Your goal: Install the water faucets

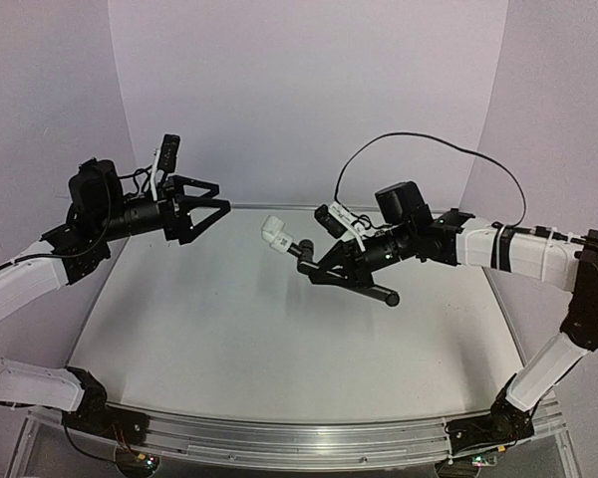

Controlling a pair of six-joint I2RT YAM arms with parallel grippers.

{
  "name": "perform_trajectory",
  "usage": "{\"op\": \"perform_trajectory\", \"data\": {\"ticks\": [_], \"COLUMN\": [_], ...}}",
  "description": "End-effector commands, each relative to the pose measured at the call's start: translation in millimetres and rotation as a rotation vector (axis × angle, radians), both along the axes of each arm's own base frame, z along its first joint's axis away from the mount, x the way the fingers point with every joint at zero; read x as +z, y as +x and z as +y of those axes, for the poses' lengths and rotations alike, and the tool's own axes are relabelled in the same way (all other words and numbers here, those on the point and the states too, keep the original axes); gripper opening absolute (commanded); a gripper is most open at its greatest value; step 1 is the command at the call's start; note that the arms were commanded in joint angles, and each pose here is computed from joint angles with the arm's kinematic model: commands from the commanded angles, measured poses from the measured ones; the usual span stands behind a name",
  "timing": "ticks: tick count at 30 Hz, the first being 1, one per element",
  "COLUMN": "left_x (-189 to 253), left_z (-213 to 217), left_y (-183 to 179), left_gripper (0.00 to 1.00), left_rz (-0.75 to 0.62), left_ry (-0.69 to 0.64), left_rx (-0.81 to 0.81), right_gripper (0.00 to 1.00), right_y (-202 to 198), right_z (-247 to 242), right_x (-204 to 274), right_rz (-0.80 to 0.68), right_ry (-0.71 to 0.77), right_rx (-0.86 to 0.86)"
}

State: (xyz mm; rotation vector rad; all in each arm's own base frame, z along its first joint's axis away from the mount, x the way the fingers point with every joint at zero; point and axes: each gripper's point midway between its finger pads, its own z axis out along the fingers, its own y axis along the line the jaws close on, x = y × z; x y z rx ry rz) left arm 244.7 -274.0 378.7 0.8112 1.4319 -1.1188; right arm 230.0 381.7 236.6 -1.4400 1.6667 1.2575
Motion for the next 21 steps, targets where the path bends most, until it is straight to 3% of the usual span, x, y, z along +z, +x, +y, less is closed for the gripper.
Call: {"op": "perform_trajectory", "data": {"ticks": [1, 5, 10, 16, 21], "left_x": [-11.1, -26.8, -45.6, -98.1, -113.8], "left_z": [-3.7, -18.7, -33.6, -45.4, -48.1], "left_y": [27.7, 49.1, 78.3, 90.9, 96.9], "left_gripper": [0.99, 0.97, 0.95, 0.93, 0.94], "left_rz": [0.266, 0.522, 0.915, 1.408, 1.467], "left_ry": [-0.022, -0.091, -0.224, -0.34, -0.367], "left_rx": [0.066, 0.049, 0.017, -0.085, -0.07], "right_gripper": [0.0, 0.0, 0.0, 0.0, 0.0], "right_y": [59.1, 95.5, 100.5, 103.6, 104.0], "right_z": [-18.3, -35.0, -25.4, -9.6, 2.9], "right_x": [35.4, 29.3, 23.8, 24.0, 3.7], "right_rz": [-0.448, -0.71, -1.067, -1.278, -1.362], "right_ry": [-0.057, -0.25, -0.462, -0.567, -0.665], "right_rx": [-0.281, -0.452, -0.48, -0.471, -0.422]}}
